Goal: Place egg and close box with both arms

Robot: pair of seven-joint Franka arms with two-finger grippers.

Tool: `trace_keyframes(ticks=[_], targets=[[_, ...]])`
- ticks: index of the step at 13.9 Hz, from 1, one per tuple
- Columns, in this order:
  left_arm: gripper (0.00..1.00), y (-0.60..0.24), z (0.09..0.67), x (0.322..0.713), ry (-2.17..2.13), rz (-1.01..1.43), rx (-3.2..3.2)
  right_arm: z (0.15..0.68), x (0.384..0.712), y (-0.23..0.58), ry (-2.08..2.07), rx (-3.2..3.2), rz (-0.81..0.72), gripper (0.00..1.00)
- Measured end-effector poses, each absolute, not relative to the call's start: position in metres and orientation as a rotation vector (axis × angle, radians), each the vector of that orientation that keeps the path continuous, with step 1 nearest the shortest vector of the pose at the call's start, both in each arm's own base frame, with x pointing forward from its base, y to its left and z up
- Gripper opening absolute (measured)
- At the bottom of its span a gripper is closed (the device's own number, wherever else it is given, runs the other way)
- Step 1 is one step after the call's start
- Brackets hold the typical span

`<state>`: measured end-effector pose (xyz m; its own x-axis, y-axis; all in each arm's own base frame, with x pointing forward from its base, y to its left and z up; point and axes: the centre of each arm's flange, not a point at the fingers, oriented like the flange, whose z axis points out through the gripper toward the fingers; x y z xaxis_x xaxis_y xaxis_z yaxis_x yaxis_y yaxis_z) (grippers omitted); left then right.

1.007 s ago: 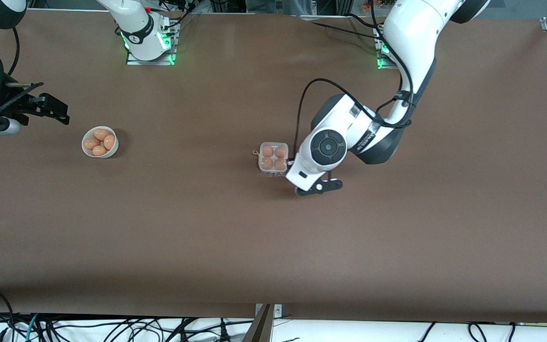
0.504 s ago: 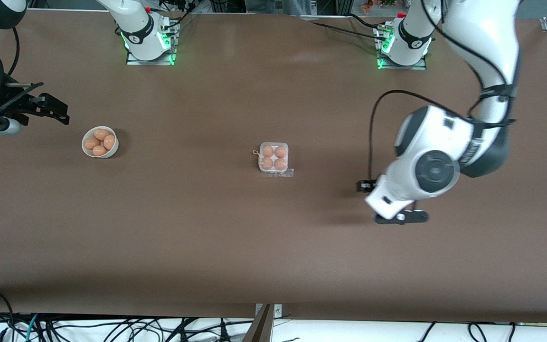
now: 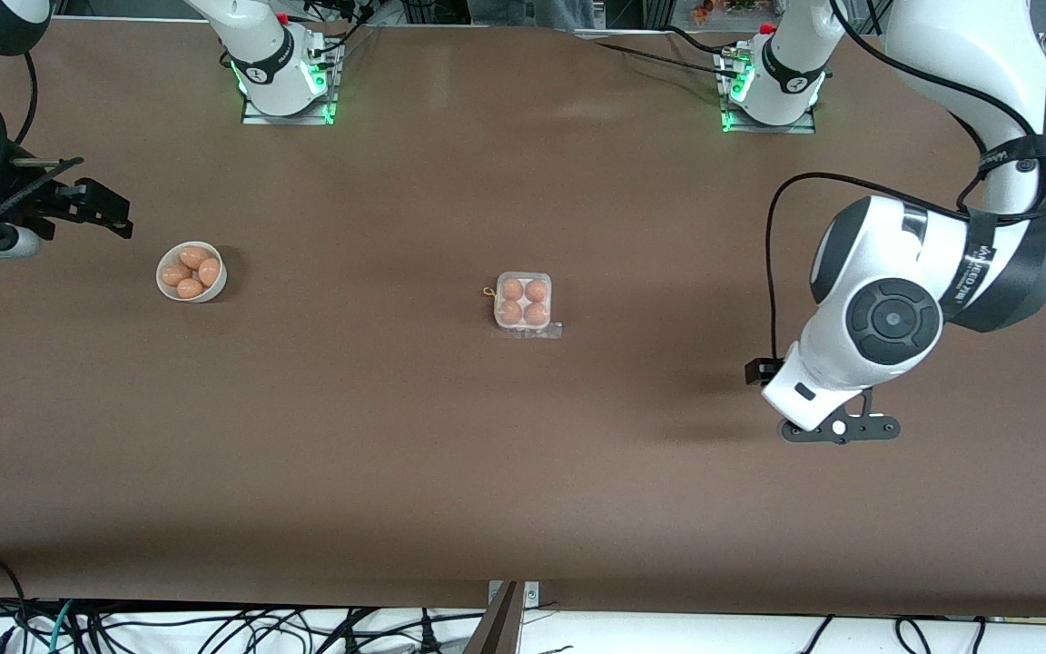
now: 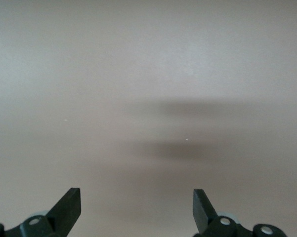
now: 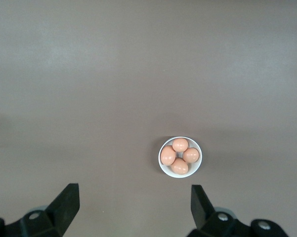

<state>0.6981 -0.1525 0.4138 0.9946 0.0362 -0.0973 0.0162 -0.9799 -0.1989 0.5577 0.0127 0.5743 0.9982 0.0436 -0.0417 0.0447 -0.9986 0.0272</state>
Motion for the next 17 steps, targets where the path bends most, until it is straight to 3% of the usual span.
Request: trace_keyframes(ticks=[10, 17], targets=[[1.00, 0.003, 0.507, 0.684, 0.040, 0.088, -3.023, 0.574, 0.558, 0.013, 0.068, 3.112, -0.066, 1.00], [1.00, 0.024, 0.520, 0.654, -0.025, 0.057, -3.076, 0.574, 0.558, 0.012, 0.068, 3.112, -0.066, 1.00]])
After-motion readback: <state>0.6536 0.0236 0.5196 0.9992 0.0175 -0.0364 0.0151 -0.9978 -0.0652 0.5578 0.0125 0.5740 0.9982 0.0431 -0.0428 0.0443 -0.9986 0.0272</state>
